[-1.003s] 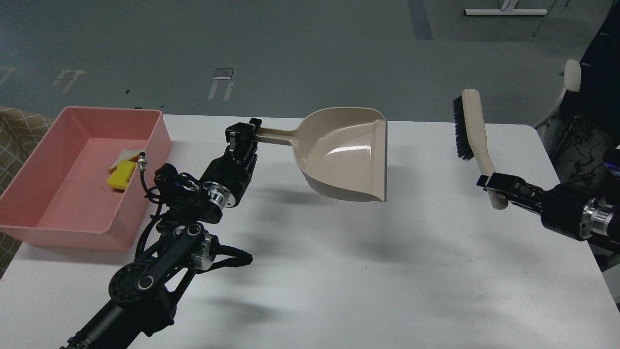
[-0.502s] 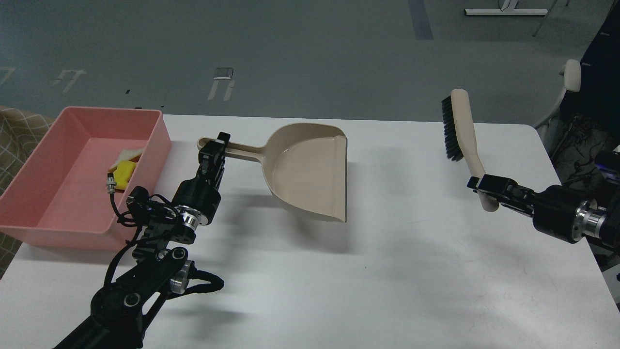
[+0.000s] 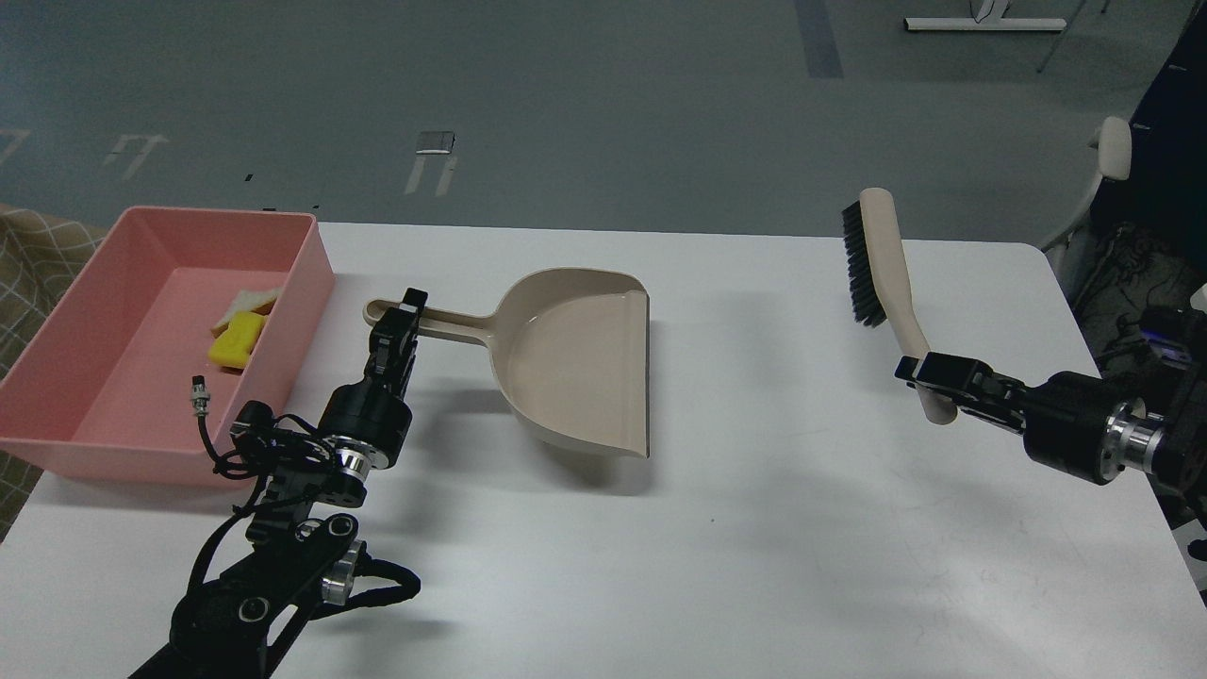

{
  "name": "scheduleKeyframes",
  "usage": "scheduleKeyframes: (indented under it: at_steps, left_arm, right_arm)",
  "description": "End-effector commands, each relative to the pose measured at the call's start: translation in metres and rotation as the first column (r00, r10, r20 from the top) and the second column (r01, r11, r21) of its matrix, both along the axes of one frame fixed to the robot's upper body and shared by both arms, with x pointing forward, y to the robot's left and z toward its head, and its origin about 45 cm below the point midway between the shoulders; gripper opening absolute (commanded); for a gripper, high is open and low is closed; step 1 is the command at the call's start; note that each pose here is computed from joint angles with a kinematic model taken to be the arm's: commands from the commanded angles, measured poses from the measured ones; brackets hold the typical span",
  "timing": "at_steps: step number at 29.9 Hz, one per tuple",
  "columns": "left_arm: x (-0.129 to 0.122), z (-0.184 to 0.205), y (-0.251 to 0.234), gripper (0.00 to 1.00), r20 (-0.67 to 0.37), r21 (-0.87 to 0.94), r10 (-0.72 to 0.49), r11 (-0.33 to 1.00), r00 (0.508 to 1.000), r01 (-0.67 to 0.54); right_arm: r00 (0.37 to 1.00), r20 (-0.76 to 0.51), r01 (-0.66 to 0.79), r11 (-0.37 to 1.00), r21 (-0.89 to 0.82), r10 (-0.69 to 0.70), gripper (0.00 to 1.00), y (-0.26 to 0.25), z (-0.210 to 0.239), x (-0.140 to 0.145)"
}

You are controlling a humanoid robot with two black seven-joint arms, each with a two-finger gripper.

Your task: Sweep and dump garbage into bin

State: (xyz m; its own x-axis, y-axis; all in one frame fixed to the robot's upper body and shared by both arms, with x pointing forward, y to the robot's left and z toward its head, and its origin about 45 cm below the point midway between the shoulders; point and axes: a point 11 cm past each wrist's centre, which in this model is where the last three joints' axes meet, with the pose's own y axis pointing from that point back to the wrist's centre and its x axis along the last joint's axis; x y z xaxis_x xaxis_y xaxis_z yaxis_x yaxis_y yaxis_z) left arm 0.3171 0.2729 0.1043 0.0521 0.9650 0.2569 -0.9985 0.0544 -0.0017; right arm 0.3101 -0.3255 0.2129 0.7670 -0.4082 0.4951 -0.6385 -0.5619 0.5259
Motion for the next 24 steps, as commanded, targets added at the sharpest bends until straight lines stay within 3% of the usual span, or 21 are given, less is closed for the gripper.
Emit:
scheduleKeyframes:
  at_steps: [1,18,21,24]
  left_arm:
    - [0.000,-0.001,0.001,0.00,0.003,0.004,0.008,1.000,1.000,-0.008]
    - [-0.008,-0.022,-0.003,0.01,-0.056,0.023,-0.004,1.000,0.998,0.005]
    - [-0.008,-0.022,-0.002,0.17,-0.058,0.025,-0.002,1.000,0.998,0.004]
    - [-0.008,-0.022,-0.002,0.40,-0.058,0.026,-0.001,1.000,0.998,0.003]
  right_arm:
    - [1.000,0.001,-0.001,1.000,0.002,0.001,0.00,0.000,0.000,0.000]
    - [0.999,-0.040,0.010,1.000,0.007,-0.009,0.00,-0.003,-0.013,-0.011]
    - [0.999,-0.049,0.013,1.000,0.007,-0.013,0.00,-0.004,-0.016,-0.013]
    - [0.998,-0.062,0.016,1.000,0.007,-0.015,0.00,-0.004,-0.020,-0.017]
